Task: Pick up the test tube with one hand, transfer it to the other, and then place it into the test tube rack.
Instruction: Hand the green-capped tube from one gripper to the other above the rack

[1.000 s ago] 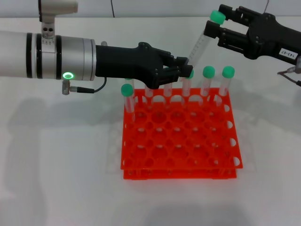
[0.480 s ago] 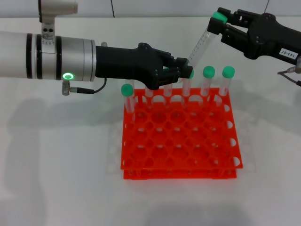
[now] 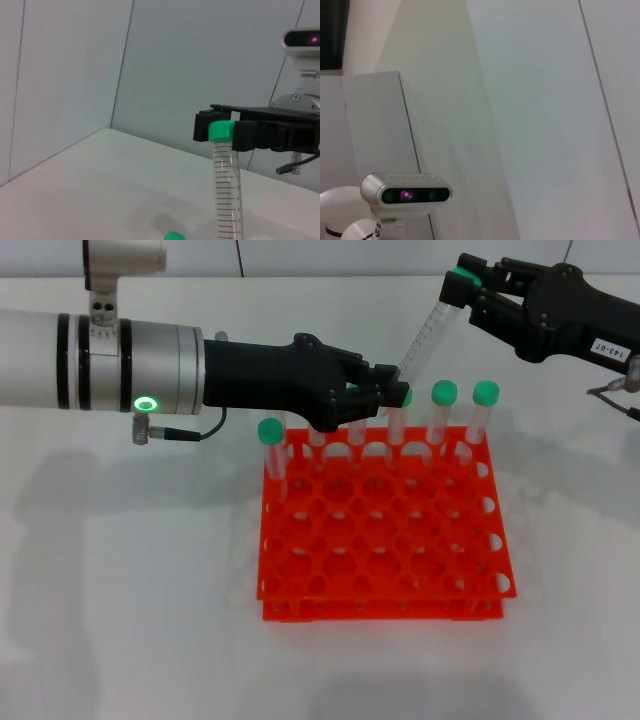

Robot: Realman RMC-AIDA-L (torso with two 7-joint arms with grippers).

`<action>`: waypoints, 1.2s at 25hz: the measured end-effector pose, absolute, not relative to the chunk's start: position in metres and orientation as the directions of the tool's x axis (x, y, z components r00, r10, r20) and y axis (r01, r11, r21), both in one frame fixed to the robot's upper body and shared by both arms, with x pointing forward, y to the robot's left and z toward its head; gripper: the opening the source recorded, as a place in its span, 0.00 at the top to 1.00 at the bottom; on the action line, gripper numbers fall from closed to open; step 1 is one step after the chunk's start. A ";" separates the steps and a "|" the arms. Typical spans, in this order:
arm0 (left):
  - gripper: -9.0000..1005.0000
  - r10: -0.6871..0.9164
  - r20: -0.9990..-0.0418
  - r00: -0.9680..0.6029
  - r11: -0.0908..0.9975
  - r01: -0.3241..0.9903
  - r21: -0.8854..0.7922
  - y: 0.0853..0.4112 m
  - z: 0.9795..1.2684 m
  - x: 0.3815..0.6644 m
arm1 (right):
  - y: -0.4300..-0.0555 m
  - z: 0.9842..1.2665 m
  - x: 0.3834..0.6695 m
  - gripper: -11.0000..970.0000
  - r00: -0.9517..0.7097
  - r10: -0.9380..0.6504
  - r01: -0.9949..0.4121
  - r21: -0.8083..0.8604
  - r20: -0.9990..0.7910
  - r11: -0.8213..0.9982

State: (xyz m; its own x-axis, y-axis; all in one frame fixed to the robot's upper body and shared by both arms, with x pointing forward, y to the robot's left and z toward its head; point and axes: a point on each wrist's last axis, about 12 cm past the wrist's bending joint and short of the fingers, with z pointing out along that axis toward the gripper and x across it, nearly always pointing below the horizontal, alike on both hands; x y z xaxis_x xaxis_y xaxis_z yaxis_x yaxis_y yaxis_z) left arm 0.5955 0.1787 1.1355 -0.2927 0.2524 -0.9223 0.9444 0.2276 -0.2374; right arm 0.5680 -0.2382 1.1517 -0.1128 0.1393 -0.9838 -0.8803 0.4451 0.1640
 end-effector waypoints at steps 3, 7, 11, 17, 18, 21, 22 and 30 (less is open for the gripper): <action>0.78 0.253 -0.922 -0.292 0.228 0.944 -0.237 0.179 1.135 0.596 | -0.238 1.152 0.568 0.69 -0.113 0.138 -0.881 0.163 -0.984 0.444; 0.78 0.253 -0.923 -0.291 0.228 0.945 -0.236 0.178 1.136 0.596 | -0.238 1.152 0.568 0.71 -0.114 0.138 -0.881 0.165 -0.984 0.445; 0.78 0.254 -0.923 -0.290 0.225 0.946 -0.235 0.178 1.136 0.596 | -0.239 1.151 0.568 0.71 -0.117 0.140 -0.880 0.168 -0.983 0.444; 0.78 0.254 -0.923 -0.289 0.224 0.946 -0.235 0.178 1.137 0.596 | -0.239 1.151 0.568 0.71 -0.116 0.138 -0.882 0.166 -0.984 0.442; 0.78 0.254 -0.923 -0.289 0.224 0.946 -0.235 0.178 1.137 0.596 | -0.239 1.151 0.567 0.71 -0.116 0.136 -0.882 0.165 -0.984 0.442; 0.78 0.254 -0.923 -0.289 0.226 0.946 -0.234 0.178 1.137 0.596 | -0.238 1.151 0.567 0.71 -0.114 0.130 -0.883 0.161 -0.985 0.441; 0.78 0.254 -0.923 -0.289 0.226 0.946 -0.234 0.178 1.137 0.596 | -0.238 1.151 0.568 0.71 -0.114 0.130 -0.883 0.160 -0.985 0.441; 0.78 0.251 -0.923 -0.291 0.228 0.945 -0.236 0.178 1.136 0.596 | -0.238 1.152 0.568 0.71 -0.111 0.125 -0.884 0.156 -0.986 0.442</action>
State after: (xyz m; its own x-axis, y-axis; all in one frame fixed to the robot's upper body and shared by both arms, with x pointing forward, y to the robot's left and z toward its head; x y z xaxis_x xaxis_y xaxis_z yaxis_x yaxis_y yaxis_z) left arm 0.5962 0.1781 1.1363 -0.2911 0.2507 -0.9233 0.9447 0.2278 -0.2360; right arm 0.5682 -0.2377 1.1517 -0.1114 0.1254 -0.9858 -0.8836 0.4415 0.1560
